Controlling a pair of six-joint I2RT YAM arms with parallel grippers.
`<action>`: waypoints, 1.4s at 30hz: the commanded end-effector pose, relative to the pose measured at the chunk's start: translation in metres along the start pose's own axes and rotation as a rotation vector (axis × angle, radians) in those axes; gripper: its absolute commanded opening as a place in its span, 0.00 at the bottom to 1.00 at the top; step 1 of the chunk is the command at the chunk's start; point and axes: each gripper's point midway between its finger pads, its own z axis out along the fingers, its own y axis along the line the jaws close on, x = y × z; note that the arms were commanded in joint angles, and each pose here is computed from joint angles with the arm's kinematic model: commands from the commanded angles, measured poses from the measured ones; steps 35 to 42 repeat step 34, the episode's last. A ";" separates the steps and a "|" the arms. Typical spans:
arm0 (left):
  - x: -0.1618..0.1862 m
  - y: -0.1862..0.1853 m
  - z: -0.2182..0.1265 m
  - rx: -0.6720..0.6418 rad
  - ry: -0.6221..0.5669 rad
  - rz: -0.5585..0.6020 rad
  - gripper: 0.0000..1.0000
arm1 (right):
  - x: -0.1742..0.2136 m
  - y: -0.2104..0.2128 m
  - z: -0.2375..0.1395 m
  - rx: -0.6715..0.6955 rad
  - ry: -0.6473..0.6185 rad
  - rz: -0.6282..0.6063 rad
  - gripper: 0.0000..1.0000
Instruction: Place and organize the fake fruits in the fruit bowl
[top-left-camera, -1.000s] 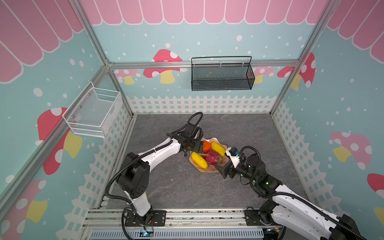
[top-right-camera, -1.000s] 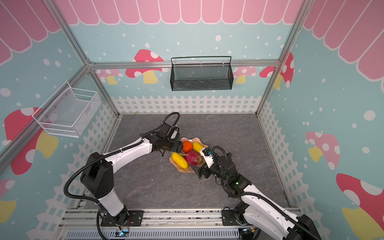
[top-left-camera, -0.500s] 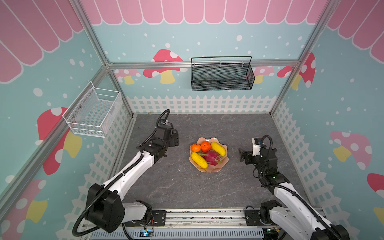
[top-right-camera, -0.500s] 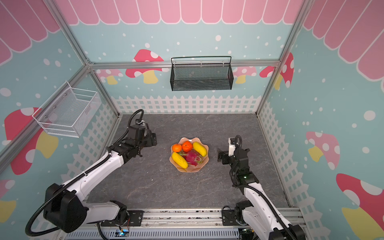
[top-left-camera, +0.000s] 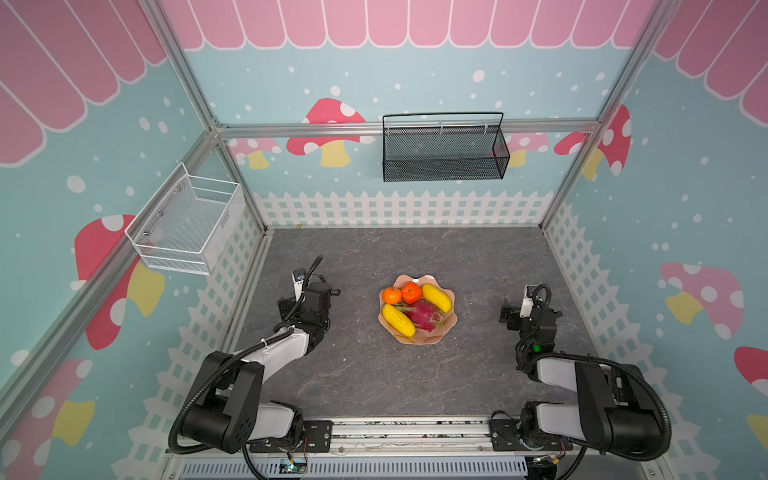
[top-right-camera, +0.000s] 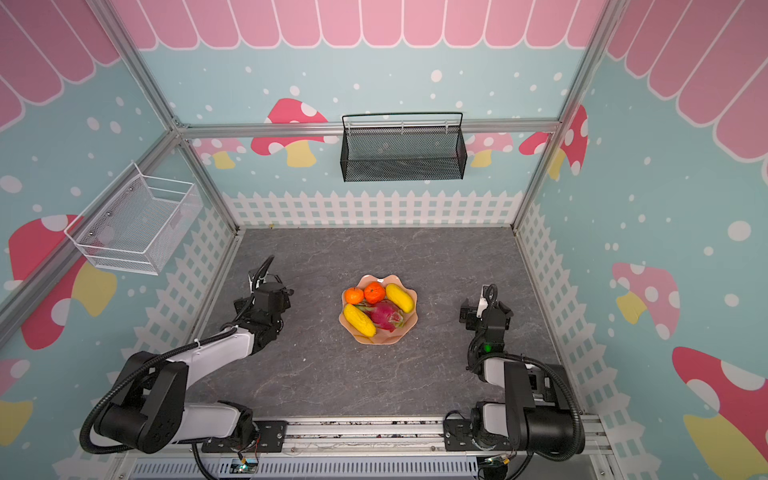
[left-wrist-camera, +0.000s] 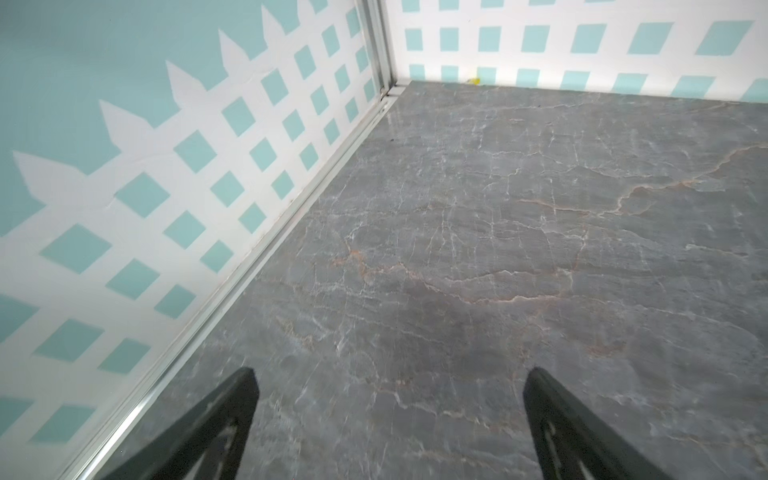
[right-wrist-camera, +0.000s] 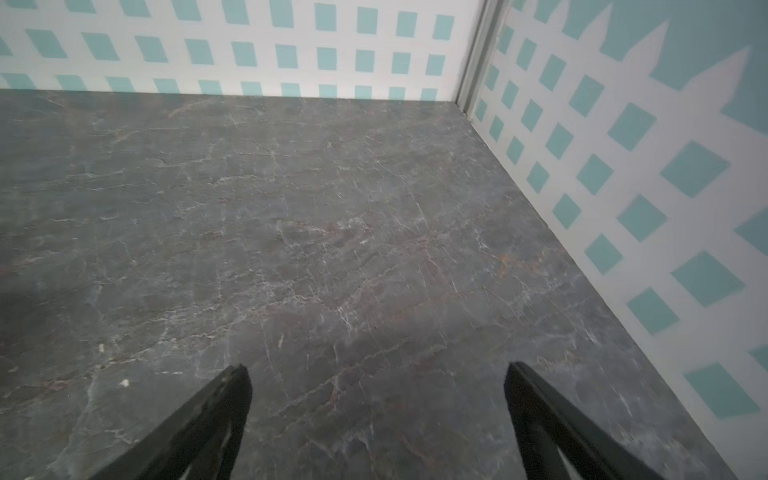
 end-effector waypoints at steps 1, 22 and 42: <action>-0.038 -0.017 -0.007 0.141 -0.211 -0.061 1.00 | -0.054 0.022 -0.003 -0.156 -0.244 -0.043 0.98; -0.024 -0.014 0.030 0.273 -0.212 -0.113 1.00 | -0.041 0.038 0.005 -0.199 -0.240 -0.102 0.98; -0.023 -0.014 0.030 0.271 -0.212 -0.111 1.00 | -0.041 0.039 0.005 -0.199 -0.236 -0.106 0.98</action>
